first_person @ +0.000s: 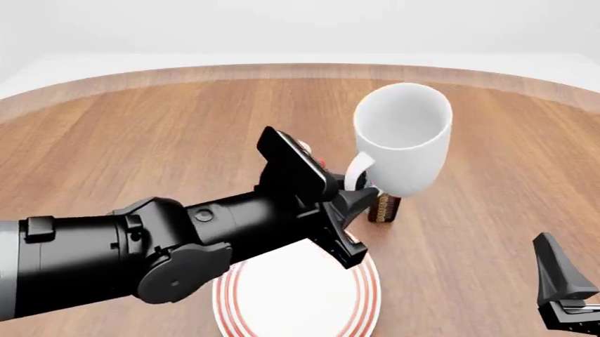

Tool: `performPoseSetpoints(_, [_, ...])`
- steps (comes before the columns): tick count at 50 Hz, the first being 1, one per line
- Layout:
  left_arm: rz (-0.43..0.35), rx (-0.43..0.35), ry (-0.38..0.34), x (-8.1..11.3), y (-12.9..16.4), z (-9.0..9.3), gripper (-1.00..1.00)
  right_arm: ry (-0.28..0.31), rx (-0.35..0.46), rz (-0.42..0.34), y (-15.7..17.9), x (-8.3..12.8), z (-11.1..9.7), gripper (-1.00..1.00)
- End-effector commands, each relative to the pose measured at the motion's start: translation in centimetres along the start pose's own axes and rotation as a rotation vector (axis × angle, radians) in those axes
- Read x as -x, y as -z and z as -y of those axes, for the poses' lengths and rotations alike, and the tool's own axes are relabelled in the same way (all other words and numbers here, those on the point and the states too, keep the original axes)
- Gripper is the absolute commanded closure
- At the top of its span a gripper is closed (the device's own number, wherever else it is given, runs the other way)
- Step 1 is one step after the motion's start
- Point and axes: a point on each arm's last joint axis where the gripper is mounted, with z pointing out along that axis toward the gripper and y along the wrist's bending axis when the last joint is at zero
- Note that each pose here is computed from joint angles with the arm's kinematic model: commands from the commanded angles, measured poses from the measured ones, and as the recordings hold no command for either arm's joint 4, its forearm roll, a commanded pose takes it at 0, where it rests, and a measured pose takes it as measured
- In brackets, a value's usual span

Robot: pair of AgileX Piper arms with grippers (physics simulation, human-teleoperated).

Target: Pick up the white mug and put it on the plate, and put the chocolate pudding to the right of the plate.

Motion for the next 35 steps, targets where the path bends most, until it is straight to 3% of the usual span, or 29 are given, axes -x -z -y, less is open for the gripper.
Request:
performPoseSetpoints(1, [0.014, 0.017, 0.005, -0.5, 1.7, -0.5, 1.00, 0.001, -0.001, 0.000, 0.0, 0.0, 0.0, -1.00])
performPoseSetpoints(23, [0.014, 0.017, 0.005, -0.5, 1.7, -0.5, 1.00, 0.001, -0.001, 0.000, 0.0, 0.0, 0.0, -1.00])
performPoseSetpoints(24, [-0.008, 0.073, 0.025, -2.8, 5.7, -1.9, 1.00, 0.001, 0.000, 0.001, 0.0, 0.1, 0.0, -1.00])
performPoseSetpoints(35, [-0.006, 0.115, 0.038, -3.6, 8.0, -2.7, 1.00, 0.002, 0.001, 0.001, 0.0, 0.1, 0.0, -1.00])
